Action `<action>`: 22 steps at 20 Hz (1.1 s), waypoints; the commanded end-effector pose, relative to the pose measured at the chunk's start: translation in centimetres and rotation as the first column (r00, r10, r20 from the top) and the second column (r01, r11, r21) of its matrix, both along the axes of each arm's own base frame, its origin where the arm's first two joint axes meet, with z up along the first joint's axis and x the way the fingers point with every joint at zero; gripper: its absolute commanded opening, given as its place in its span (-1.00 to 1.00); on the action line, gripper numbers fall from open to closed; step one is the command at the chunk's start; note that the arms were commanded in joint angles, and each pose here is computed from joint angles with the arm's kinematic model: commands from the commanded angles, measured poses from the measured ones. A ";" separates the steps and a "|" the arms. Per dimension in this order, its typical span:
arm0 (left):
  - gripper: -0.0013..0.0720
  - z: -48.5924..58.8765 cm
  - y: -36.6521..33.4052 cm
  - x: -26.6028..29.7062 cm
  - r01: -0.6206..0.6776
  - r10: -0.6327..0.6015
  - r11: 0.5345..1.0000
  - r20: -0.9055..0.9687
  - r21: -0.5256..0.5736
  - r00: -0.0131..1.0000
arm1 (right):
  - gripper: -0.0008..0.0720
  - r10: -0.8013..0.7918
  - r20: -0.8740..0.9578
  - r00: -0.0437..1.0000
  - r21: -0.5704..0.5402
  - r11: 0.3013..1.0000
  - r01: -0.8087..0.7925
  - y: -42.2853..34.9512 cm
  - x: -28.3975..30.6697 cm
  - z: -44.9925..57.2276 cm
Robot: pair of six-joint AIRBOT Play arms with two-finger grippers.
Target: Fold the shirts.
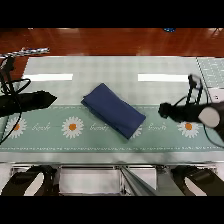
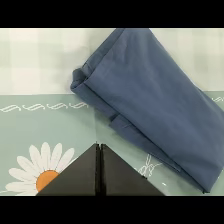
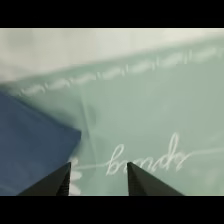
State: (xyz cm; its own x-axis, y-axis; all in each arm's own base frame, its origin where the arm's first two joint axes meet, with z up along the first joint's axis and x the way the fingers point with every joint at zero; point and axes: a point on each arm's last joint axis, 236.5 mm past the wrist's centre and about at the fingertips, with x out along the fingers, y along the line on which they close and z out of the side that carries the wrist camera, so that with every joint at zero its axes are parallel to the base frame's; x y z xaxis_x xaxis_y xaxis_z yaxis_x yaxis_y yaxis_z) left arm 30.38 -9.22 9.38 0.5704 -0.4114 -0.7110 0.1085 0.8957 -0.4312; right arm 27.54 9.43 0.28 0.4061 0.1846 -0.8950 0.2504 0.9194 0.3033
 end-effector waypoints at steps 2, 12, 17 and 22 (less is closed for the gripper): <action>-0.91 0.1 -0.1 -0.1 0.002 -0.002 1.000 -0.002 -0.005 1.000 | 0.15 -0.159 -0.062 0.985 0.350 0.921 0.171 5.0 -3.1 -6.0; -0.91 -0.8 -0.2 -0.3 0.013 -0.013 1.000 -0.044 -0.006 0.999 | 0.15 -0.051 -0.179 0.983 0.543 0.827 0.142 12.6 -1.5 -10.3; -0.91 -0.8 -0.2 -0.3 0.013 -0.013 1.000 -0.044 -0.006 0.999 | -0.63 0.072 -0.113 0.991 0.563 0.827 0.004 15.5 2.4 -9.4; -0.91 -0.8 -0.2 -0.3 0.013 -0.013 1.000 -0.043 -0.005 0.999 | -0.91 0.242 0.165 0.956 0.533 0.794 -0.293 19.4 10.1 -0.4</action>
